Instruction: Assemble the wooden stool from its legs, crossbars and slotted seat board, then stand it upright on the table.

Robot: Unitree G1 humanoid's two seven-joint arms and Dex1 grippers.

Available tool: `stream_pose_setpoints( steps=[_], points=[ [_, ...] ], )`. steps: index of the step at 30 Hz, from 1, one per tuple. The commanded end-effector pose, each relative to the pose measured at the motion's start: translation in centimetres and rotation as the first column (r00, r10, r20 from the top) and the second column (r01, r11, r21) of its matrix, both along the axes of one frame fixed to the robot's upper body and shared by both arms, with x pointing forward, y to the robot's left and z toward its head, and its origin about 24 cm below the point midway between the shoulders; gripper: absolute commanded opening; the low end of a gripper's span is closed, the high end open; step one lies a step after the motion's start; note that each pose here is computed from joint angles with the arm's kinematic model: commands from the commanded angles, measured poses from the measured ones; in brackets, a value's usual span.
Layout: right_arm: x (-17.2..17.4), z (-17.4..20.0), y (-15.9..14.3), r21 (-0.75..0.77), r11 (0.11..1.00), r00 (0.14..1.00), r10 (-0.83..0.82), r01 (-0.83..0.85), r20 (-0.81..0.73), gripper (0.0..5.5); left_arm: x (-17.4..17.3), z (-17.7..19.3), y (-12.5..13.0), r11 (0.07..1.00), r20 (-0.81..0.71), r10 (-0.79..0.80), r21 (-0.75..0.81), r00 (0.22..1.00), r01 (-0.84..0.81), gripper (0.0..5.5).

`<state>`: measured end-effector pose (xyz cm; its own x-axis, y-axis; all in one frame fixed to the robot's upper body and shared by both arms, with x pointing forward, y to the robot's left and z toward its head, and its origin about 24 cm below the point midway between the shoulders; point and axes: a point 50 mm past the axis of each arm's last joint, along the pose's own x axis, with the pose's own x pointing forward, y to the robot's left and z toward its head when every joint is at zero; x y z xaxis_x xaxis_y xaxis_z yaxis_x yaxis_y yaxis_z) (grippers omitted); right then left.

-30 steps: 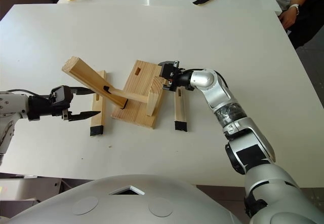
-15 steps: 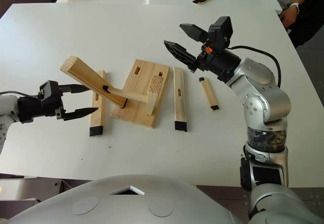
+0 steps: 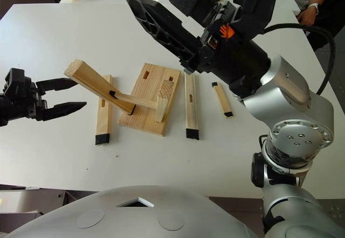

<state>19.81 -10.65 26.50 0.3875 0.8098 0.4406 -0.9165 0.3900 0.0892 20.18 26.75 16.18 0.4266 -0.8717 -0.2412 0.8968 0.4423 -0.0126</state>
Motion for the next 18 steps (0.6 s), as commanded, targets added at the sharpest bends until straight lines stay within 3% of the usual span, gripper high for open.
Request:
stream_pose_setpoints(
  steps=[1,6,9,13,18],
  points=[
    [-0.3,-1.4,1.3,-0.011,0.998,0.997,0.056,-0.056,-0.057,3.13,0.6,0.1,-0.5,1.000,0.003,-0.010,-0.005,1.000,0.010,3.63],
    [0.4,-7.4,2.2,-0.168,0.984,0.973,0.014,-0.054,-0.232,3.13,0.8,-0.4,-1.0,0.999,-0.004,-0.032,0.016,0.999,0.032,3.63],
    [0.7,-8.5,2.4,-0.180,0.982,0.970,0.002,-0.047,-0.241,3.13,0.8,-0.7,-1.3,0.999,-0.009,-0.041,0.023,0.999,0.041,3.63],
    [1.1,-6.2,1.9,-0.101,0.995,0.985,-0.003,-0.014,-0.170,3.13,0.6,-1.1,-1.5,0.999,-0.012,-0.043,0.029,0.999,0.043,3.63],
    [2.3,-0.4,-2.3,0.124,0.987,0.993,-0.092,0.101,-0.075,3.13,0.0,-2.0,-1.6,0.997,-0.021,-0.043,0.057,0.999,0.044,3.63]
  ],
)
